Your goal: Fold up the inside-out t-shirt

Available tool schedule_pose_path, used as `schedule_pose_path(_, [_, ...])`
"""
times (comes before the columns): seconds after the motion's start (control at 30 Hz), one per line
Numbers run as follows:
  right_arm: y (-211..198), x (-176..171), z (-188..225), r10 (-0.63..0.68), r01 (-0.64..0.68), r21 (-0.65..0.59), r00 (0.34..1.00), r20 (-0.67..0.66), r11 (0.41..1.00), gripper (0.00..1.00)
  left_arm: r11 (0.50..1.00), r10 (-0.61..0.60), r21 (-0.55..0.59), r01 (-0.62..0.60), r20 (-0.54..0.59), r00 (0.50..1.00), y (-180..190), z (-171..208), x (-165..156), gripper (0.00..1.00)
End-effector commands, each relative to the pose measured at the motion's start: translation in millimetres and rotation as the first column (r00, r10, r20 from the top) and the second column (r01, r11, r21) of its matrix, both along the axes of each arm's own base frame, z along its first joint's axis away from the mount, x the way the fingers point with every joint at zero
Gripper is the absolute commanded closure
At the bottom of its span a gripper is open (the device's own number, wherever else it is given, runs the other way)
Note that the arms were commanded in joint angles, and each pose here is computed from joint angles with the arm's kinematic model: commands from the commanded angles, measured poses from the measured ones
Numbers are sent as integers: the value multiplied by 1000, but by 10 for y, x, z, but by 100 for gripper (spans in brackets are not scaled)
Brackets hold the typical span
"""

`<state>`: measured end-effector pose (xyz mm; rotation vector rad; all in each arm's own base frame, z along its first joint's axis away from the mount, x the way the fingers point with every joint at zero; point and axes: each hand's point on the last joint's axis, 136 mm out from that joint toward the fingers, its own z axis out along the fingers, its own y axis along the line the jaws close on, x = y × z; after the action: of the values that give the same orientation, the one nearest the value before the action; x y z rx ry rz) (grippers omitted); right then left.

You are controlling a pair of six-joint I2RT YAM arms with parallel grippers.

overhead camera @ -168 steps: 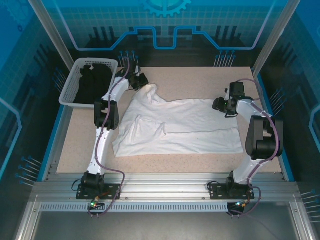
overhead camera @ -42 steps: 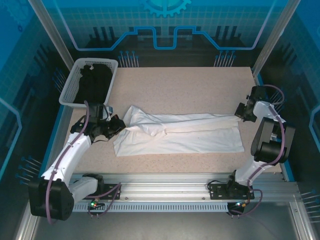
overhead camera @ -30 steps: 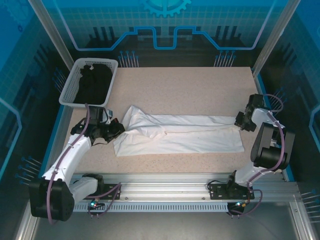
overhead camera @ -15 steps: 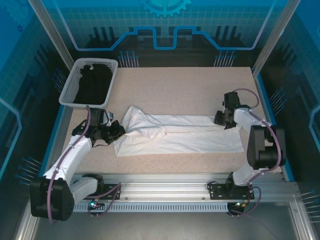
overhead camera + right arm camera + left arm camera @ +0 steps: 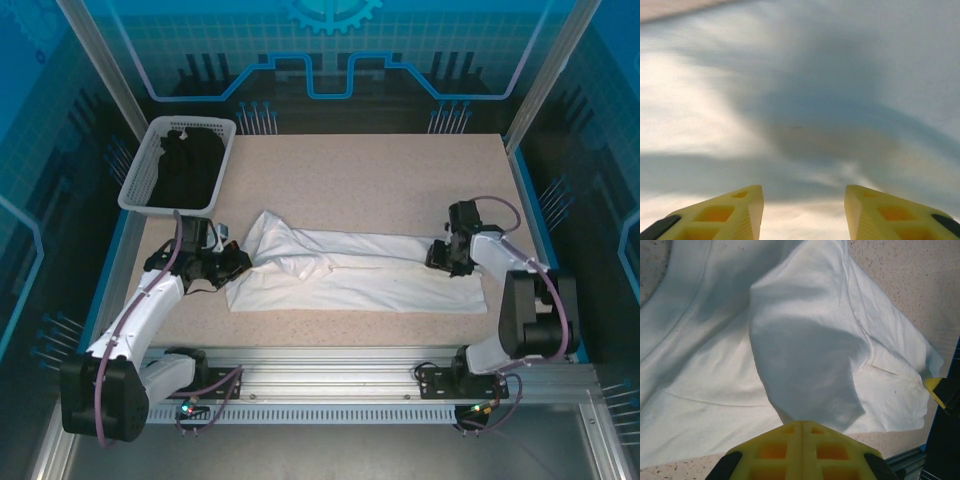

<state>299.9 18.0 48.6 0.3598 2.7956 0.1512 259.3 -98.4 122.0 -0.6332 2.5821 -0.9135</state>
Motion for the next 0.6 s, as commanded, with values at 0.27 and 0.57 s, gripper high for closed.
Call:
schedule_pose_path(0.27, [2515,-60,908,680,-674,-247,509,528,696,28,999,-9,-31,9,-12,1000,-15,-20,-60,100])
schedule_pose_path(0.57, [3635,-191,663,847,-702,-523,224,481,483,4,1000,-10,-28,10,-8,1000,-5,-43,-82,100])
